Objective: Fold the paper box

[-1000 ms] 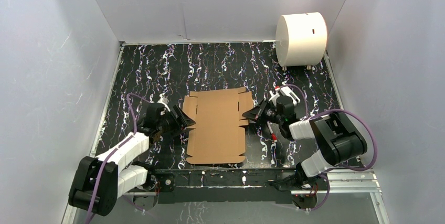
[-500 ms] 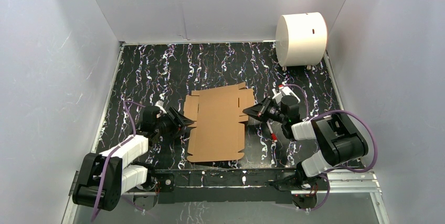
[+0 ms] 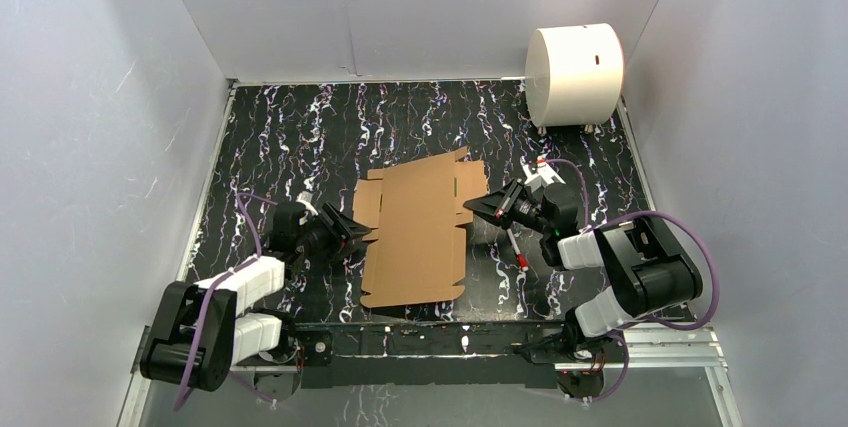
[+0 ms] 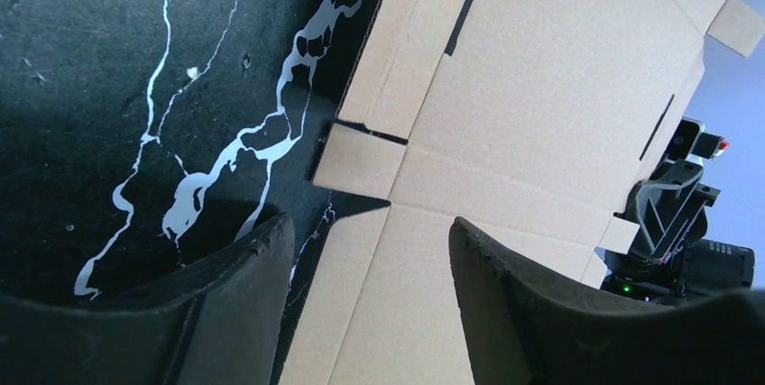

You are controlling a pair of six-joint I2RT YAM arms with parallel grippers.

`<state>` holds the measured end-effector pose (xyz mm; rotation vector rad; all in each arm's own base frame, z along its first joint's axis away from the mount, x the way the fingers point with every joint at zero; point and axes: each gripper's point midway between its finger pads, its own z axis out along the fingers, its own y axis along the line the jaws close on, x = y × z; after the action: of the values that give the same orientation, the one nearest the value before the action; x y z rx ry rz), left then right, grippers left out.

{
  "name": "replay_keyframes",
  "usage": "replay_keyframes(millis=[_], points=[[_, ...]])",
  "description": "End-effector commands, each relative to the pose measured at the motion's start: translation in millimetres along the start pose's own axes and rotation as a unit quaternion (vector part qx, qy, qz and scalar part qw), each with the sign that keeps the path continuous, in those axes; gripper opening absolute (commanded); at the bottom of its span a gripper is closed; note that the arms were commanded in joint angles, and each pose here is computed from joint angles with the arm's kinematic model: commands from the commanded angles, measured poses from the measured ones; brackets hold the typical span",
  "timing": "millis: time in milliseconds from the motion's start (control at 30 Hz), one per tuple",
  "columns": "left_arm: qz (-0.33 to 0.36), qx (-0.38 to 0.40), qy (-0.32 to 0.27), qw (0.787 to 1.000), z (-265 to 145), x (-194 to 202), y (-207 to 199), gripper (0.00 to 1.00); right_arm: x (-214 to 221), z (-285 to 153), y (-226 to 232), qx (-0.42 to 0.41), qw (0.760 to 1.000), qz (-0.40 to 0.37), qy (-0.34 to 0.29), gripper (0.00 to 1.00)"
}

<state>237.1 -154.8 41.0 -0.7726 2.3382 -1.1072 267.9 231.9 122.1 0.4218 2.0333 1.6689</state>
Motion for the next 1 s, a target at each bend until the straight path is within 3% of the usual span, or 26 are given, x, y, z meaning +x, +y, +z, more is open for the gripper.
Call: replay_keyframes(millis=[0,200,433,967], points=[[0.001,0.014,0.006,1.000,1.8,-0.4,-4.7,0.60,-1.2,-1.8,14.9,-0.024,0.999,-0.023,0.005,0.05],[0.015,0.002,0.007,1.000,3.3,-2.2,-1.0,0.59,-0.3,0.3,-9.2,0.032,0.998,-0.042,0.017,0.26],[0.024,-0.003,0.021,0.999,5.8,0.4,1.1,0.56,5.8,4.3,-29.5,0.051,0.997,-0.042,0.042,0.40],[0.017,0.011,0.044,0.999,8.7,11.0,-0.3,0.53,23.4,19.9,-57.6,0.049,0.995,-0.034,0.081,0.45]])
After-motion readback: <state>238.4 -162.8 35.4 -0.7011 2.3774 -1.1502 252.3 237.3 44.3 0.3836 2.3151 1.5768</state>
